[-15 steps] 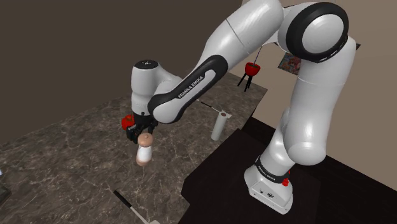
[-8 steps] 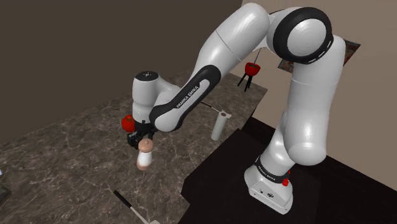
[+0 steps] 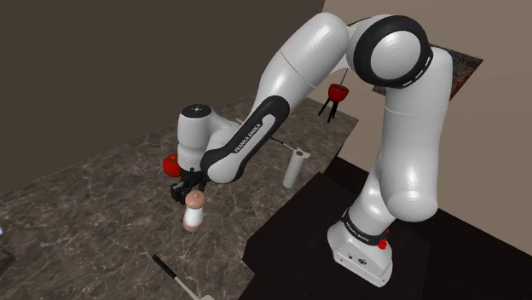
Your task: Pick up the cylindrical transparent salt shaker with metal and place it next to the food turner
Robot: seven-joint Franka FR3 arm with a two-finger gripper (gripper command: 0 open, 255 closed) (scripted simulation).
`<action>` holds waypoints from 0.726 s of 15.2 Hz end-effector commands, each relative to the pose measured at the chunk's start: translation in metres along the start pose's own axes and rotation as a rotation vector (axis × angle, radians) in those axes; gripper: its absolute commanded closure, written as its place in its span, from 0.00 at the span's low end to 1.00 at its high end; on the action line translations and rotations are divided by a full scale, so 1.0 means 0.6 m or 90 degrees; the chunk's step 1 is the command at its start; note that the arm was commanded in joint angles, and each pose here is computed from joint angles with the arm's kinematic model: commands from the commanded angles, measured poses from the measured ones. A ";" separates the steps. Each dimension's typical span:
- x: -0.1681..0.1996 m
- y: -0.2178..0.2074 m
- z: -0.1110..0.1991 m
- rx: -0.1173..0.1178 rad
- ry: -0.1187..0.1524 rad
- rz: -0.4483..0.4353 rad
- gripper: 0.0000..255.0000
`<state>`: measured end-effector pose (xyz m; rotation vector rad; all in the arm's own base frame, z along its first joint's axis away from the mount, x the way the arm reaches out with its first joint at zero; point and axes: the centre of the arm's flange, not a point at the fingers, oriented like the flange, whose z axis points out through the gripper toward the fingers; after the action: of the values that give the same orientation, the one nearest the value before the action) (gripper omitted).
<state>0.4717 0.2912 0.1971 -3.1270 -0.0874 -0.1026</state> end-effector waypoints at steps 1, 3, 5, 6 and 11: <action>0.000 0.000 0.000 0.000 0.000 0.000 1.00; 0.000 0.000 0.000 0.000 0.000 0.000 1.00; 0.000 0.000 0.000 0.000 0.000 0.000 0.00; 0.000 0.000 0.000 0.000 0.000 0.000 0.00; 0.000 0.000 -0.044 0.000 0.000 0.000 0.00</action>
<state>0.4709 0.2913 0.2122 -3.1265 -0.0875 -0.1032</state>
